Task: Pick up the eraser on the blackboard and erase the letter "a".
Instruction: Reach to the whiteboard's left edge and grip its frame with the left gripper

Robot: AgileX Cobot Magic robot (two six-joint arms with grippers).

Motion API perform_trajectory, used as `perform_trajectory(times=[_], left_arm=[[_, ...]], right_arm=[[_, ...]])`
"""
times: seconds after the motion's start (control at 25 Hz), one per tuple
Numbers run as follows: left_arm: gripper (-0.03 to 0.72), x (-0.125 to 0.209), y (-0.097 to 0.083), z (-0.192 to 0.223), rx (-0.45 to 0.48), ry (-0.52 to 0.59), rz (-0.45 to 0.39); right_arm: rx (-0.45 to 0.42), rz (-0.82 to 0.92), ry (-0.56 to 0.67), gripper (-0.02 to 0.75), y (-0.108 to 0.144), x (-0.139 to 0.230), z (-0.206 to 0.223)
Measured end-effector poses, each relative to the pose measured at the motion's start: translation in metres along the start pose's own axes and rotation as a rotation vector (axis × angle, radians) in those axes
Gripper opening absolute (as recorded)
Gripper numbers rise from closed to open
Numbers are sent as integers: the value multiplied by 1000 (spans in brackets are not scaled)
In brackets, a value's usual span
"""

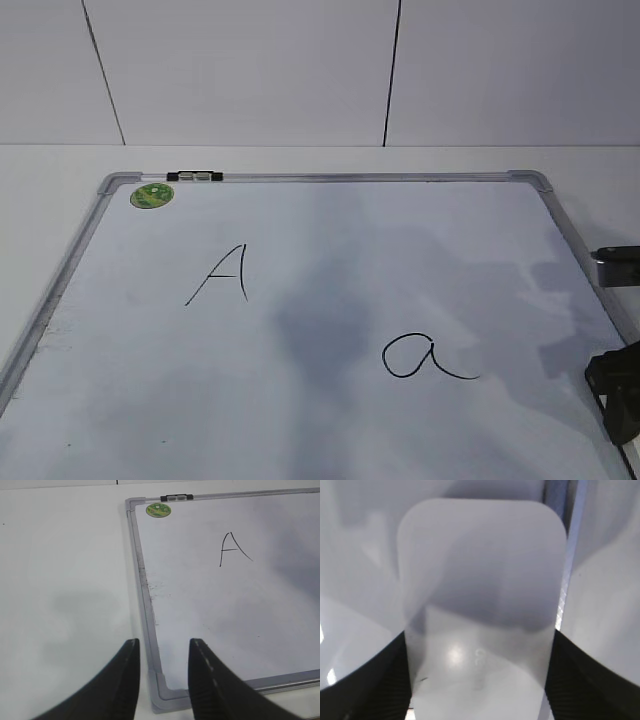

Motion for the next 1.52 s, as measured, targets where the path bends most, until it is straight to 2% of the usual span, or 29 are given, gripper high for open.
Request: perform_trajectory(times=[0.32,0.96,1.16,1.36,1.52], left_arm=[[253,0,0,0,0,0,0],[267,-1,0,1,8,5,-5],[274,-17,3,11,32,23,-37],[274,-37,13,36,35,86,-73],[274,-43,20,65,46,195,-106]], right_arm=[[-2,0,-6,565,0,0,-1],[-52,8,-170,564,-7,15,-47],[-96,27,-208,564,-6,23,-60],[-103,28,-210,564,-7,25,-62],[-106,30,-204,564,-6,26,-62]])
Point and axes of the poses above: a point on each arm's last joint axis where the gripper is mounted, z pointing out along that axis toward the gripper, y along the wrist's bending axis when the last joint is at zero, x = y × z, the point moved 2 cm from there along z, pointing out along that axis toward the gripper, and after that the axes turned 11 degrees about z, right-handed, at the moved point
